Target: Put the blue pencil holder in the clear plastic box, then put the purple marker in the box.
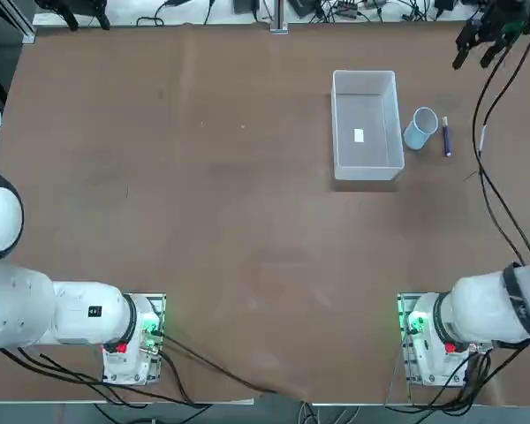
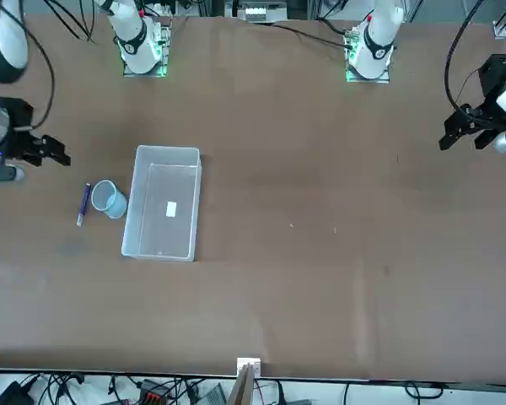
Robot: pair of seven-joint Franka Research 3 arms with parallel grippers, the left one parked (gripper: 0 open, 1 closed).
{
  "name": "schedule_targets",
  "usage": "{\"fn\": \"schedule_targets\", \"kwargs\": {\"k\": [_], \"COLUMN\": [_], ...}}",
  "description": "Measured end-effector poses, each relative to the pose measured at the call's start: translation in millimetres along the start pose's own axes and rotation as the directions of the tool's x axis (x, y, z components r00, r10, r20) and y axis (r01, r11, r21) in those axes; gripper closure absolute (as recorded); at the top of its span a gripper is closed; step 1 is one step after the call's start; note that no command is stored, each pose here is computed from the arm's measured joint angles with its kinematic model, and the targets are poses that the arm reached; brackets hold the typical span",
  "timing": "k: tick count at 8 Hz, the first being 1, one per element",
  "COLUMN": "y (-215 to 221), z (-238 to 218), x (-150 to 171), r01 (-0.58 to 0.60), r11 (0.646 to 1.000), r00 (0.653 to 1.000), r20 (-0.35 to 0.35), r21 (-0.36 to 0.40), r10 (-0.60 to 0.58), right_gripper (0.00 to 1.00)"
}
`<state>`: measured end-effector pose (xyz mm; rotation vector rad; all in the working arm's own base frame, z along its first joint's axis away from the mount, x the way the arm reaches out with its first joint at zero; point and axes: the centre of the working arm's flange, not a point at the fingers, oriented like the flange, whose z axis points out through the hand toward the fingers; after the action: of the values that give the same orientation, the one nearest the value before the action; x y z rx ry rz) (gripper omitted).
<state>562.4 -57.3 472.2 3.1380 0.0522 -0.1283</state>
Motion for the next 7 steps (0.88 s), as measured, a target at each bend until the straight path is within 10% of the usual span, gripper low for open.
{"fn": "schedule_targets", "kwargs": {"k": [7], "y": [5.0], "z": [119.9], "x": [18.0], "r01": [0.004], "r11": [1.0], "r00": [0.999], "r20": [-0.035], "r21": [-0.004], "r10": [-0.004], "right_gripper": [0.07]}}
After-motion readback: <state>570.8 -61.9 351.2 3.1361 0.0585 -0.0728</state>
